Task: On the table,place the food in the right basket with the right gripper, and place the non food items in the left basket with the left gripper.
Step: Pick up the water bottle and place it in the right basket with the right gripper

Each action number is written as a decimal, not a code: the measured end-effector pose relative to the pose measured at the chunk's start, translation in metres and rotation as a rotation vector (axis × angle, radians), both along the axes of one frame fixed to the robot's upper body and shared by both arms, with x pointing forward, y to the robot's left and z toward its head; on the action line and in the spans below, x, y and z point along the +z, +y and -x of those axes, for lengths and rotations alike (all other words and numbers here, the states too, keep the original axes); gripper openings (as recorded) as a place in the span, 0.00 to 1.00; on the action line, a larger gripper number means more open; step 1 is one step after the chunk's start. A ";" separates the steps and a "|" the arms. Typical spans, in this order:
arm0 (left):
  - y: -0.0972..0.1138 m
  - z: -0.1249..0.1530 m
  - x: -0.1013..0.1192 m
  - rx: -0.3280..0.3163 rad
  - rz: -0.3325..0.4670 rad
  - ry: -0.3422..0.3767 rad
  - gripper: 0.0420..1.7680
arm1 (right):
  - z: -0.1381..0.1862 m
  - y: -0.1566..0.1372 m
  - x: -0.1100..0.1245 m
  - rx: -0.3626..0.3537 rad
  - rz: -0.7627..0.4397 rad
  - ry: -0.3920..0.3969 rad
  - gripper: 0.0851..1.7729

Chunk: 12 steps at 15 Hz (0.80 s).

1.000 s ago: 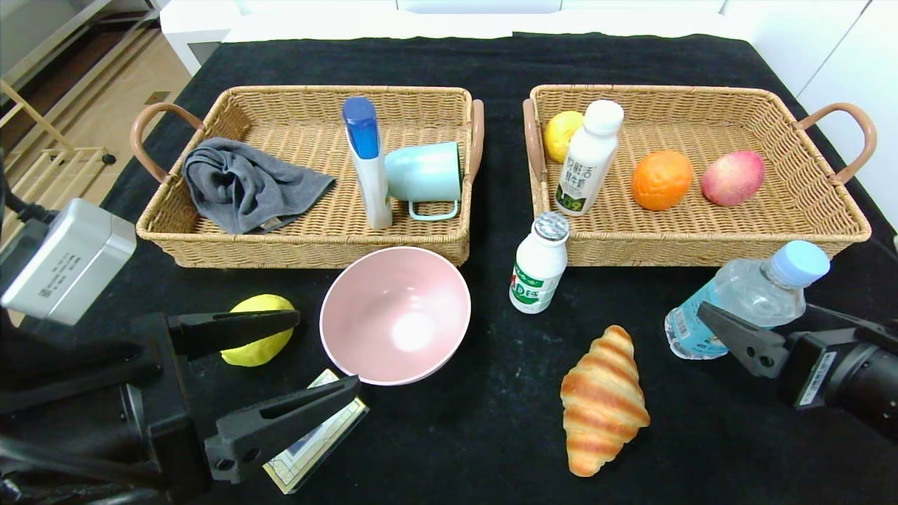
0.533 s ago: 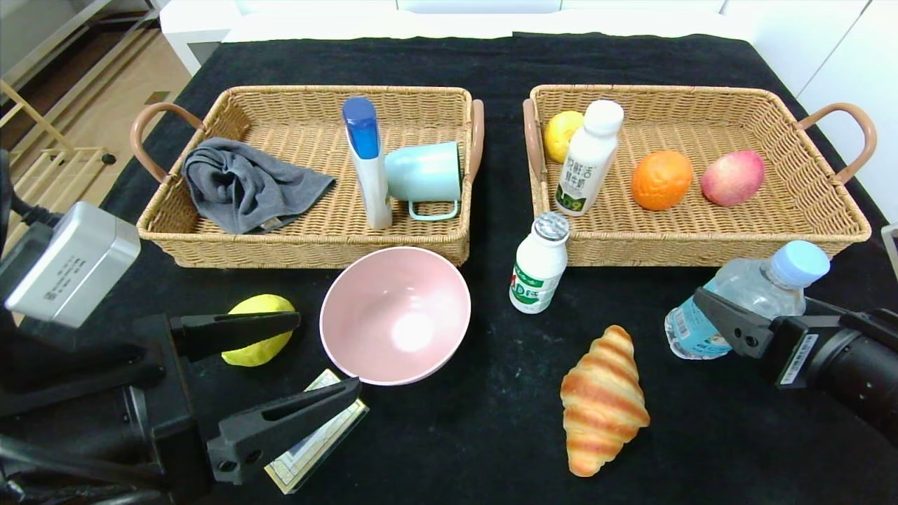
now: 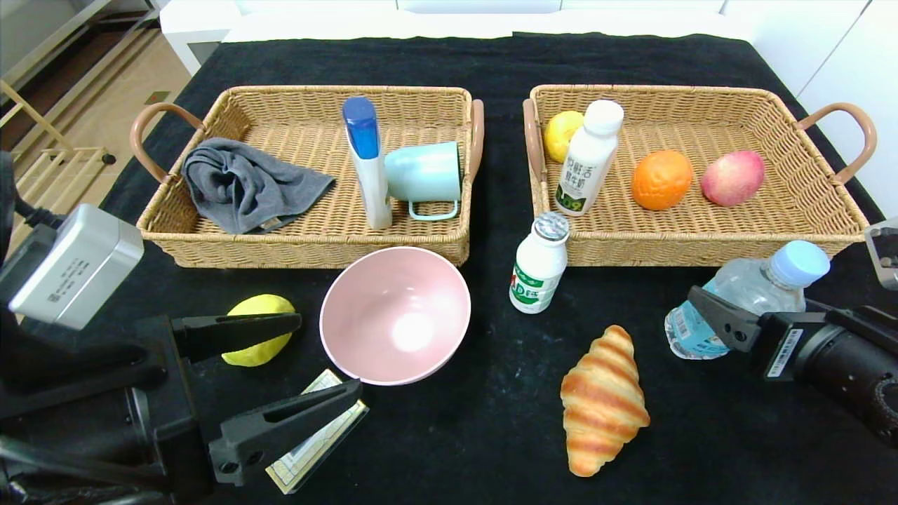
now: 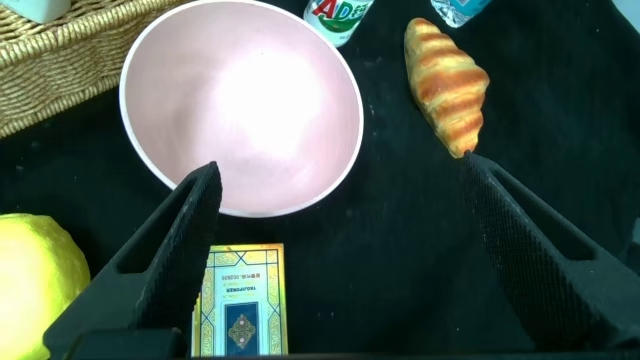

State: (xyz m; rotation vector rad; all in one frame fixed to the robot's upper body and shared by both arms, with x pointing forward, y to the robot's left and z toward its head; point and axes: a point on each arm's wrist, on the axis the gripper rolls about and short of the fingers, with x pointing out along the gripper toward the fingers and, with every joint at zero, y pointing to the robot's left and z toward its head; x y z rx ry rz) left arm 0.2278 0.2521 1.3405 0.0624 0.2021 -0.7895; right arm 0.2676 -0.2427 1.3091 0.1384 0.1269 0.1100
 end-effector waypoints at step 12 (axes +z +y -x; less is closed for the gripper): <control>0.000 0.001 0.000 -0.002 0.000 -0.001 0.97 | -0.006 0.000 -0.005 -0.024 0.044 0.013 0.65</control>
